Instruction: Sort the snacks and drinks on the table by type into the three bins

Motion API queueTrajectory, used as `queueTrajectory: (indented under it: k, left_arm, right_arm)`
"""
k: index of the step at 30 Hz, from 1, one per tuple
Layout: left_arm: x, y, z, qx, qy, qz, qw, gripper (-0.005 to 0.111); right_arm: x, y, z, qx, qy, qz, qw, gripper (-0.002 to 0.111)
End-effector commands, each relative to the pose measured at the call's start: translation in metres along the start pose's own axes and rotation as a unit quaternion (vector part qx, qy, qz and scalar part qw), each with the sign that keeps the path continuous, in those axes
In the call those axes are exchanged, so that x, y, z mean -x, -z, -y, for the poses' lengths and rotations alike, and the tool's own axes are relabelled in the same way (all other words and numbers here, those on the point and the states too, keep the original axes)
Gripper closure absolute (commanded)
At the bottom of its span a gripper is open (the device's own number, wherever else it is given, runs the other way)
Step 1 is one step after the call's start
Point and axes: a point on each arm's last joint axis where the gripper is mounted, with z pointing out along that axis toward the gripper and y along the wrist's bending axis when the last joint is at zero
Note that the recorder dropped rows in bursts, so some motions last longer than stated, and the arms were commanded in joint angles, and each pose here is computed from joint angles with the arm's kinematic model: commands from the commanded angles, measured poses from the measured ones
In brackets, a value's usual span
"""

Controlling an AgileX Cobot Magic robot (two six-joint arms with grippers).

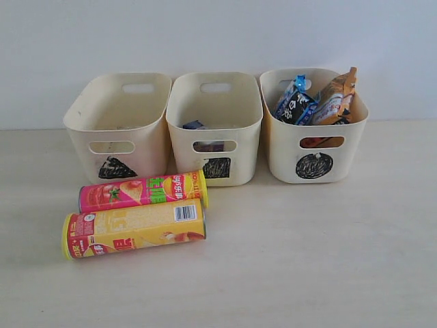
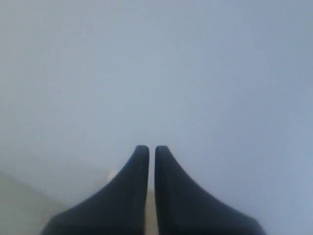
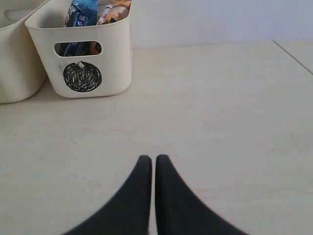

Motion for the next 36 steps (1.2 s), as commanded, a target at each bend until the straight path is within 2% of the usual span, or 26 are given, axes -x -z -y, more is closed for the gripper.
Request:
queueTrajectory:
  k: [1,4,6,9,13,16,19,22,24,27,31,34,36]
  left_arm:
    - [0.021,0.004,0.010,-0.066,0.065,0.120,0.988,0.103]
    - [0.050,0.009,0.031,-0.141,0.024,0.210,0.967,0.103]
    - [0.071,0.008,0.047,-0.174,0.016,0.239,0.955,0.103]
    - [0.098,-0.001,0.069,-0.205,-0.017,0.254,0.945,0.103]
    - [0.121,-0.023,0.093,-0.228,-0.074,0.243,0.940,0.103]
    - [0.124,-0.047,0.101,-0.227,-0.124,0.201,0.945,0.103]
    - [0.115,-0.079,0.101,-0.191,-0.197,0.113,0.955,0.103]
    - [0.101,-0.117,0.089,-0.116,-0.257,-0.010,0.959,0.103]
    - [0.092,-0.140,0.080,-0.059,-0.295,-0.091,0.949,0.103]
    - [0.079,-0.166,0.071,0.005,-0.354,-0.190,0.916,0.103]
    - [0.061,-0.192,0.072,0.049,-0.433,-0.308,0.846,0.103]
    - [0.041,-0.208,0.081,0.047,-0.459,-0.405,0.789,0.103]
    - [0.028,-0.214,0.092,0.016,-0.470,-0.470,0.747,0.103]
  right_arm:
    - [-0.001,0.000,0.000,0.000,0.003,0.003,1.000,0.108]
    - [-0.001,0.000,0.000,0.000,0.003,0.003,1.000,0.108]
    - [-0.001,0.000,0.000,0.000,0.003,0.003,1.000,0.108]
    - [-0.001,0.000,0.000,0.000,0.003,0.003,1.000,0.108]
    - [-0.001,0.000,0.000,0.000,0.003,0.003,1.000,0.108]
    - [-0.001,0.000,0.000,0.000,0.003,0.003,1.000,0.108]
    - [-0.001,0.000,0.000,0.000,0.002,0.003,1.000,0.108]
    - [-0.001,0.000,0.000,0.000,0.002,0.003,1.000,0.108]
    - [-0.001,0.000,0.000,0.000,0.002,0.003,1.000,0.108]
    - [-0.001,0.000,0.000,0.000,0.002,0.003,1.000,0.108]
    - [-0.001,0.000,0.000,0.000,0.002,0.003,1.000,0.108]
    - [-0.001,0.000,0.000,0.000,0.002,0.003,1.000,0.108]
    - [-0.001,0.000,0.000,0.000,0.002,0.003,1.000,0.108]
